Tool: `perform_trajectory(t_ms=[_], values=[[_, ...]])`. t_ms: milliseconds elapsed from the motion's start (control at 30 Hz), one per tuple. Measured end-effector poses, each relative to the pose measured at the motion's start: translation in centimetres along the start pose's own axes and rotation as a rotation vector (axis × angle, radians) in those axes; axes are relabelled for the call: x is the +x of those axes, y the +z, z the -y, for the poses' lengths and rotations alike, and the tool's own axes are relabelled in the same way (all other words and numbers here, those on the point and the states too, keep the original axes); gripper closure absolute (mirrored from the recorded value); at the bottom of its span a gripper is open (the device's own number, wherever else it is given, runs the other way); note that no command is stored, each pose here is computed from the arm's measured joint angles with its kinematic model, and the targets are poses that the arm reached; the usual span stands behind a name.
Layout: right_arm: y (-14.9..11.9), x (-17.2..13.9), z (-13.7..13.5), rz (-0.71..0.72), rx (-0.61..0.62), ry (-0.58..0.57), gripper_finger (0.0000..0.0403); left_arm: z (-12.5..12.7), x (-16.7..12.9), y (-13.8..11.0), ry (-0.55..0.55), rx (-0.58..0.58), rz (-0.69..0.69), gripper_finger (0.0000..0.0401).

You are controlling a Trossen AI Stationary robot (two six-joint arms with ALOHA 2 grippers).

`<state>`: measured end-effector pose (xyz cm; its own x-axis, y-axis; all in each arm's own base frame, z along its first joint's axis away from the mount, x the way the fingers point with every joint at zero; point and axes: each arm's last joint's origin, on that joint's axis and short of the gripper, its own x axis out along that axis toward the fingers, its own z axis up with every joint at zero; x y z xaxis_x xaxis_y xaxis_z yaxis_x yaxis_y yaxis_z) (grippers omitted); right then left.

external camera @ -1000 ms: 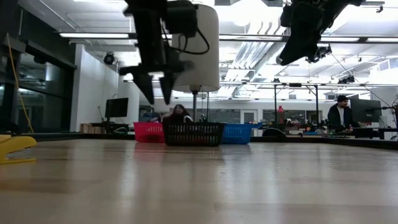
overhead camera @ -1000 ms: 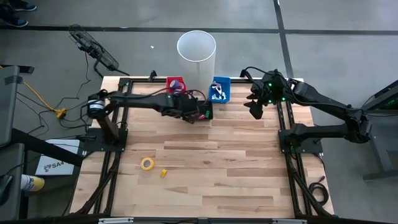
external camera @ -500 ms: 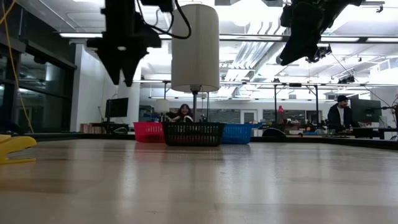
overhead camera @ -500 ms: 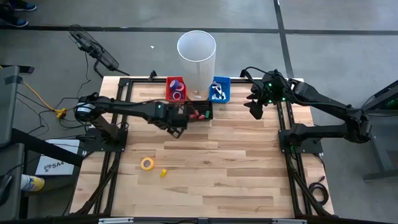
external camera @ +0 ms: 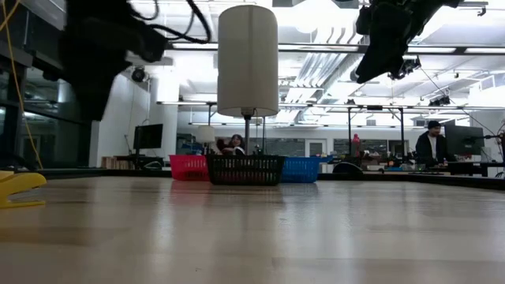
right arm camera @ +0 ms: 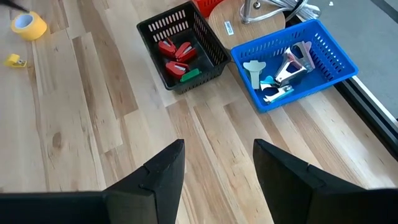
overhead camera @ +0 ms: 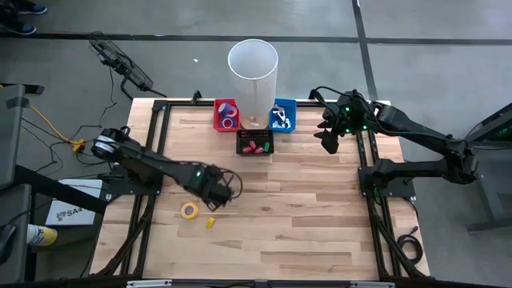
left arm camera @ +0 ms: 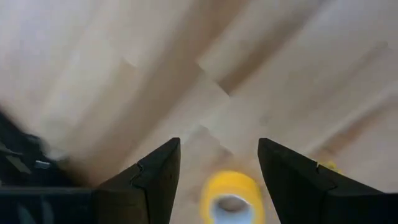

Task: Pick and place Stapler, Stapler remover, tape
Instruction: Put the yellow tape into the red bin

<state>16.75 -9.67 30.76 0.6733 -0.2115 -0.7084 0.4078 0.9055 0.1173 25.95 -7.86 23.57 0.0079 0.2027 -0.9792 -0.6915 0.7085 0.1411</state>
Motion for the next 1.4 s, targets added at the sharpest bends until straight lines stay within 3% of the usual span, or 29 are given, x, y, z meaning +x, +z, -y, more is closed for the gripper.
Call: perform_trajectory(t_ms=[333,800,1033,1400], values=[[0.0,0.0,0.0,0.000,-0.001,0.003,0.0222,0.9,1.3,-4.8,-0.062,-0.140,-0.062,0.0193],[0.0,0.0,0.0,0.003,-0.001,0.004,0.0222,-1.2,2.1,-9.5,-0.132,-0.394,-0.138,0.0193],[0.0,0.0,0.0,0.003,-0.001,0.004,0.0222,-2.1,3.6,-10.3,-0.101,-0.472,-0.197,0.0193],[0.0,0.0,0.0,0.004,0.005,0.004,0.0221,-2.2,6.9,-11.0,-0.163,-0.593,-0.225,0.0193]])
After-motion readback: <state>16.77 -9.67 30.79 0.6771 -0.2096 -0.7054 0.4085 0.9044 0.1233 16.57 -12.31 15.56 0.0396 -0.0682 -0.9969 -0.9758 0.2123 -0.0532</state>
